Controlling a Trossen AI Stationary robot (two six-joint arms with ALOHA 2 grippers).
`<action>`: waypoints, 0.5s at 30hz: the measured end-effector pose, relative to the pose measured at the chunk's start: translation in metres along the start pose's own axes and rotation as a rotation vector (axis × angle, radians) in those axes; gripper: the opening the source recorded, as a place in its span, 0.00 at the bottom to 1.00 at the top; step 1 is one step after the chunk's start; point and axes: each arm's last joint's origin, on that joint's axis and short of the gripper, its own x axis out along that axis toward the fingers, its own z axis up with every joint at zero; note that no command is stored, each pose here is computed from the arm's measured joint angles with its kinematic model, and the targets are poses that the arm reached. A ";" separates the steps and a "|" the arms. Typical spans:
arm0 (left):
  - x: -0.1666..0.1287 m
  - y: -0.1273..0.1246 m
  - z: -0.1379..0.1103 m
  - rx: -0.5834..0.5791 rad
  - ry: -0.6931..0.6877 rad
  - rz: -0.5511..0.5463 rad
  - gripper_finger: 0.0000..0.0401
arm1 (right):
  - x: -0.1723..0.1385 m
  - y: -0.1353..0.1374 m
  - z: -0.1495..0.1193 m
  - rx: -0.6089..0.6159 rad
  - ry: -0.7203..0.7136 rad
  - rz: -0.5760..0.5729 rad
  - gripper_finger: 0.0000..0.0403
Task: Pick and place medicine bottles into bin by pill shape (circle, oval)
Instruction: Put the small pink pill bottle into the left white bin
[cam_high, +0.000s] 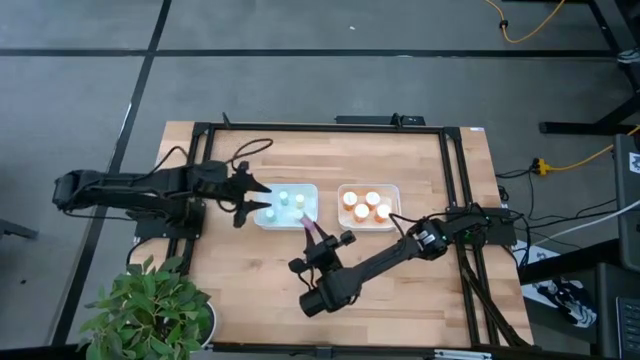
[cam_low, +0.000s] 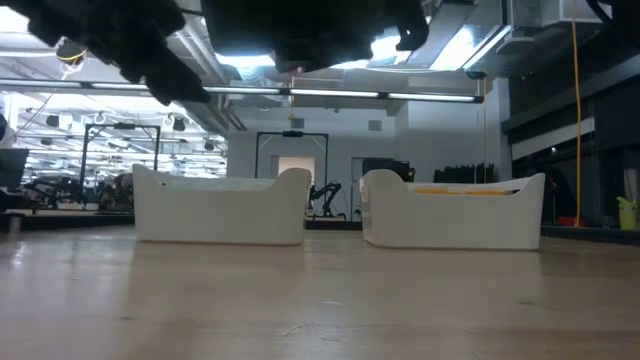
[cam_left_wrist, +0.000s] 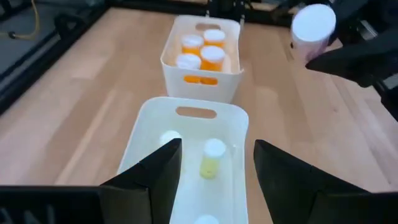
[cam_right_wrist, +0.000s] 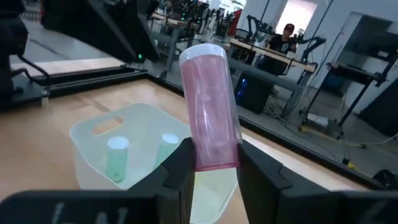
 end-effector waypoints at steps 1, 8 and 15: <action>0.003 0.000 0.003 0.000 0.011 -0.003 0.48 | 0.001 0.001 -0.003 0.014 -0.003 -0.001 0.25; 0.011 -0.002 0.029 0.000 0.006 -0.025 0.48 | 0.006 0.007 -0.028 0.129 -0.101 0.000 0.25; 0.005 -0.013 0.044 0.017 -0.028 -0.107 0.48 | 0.005 0.013 -0.038 0.200 -0.106 0.008 0.25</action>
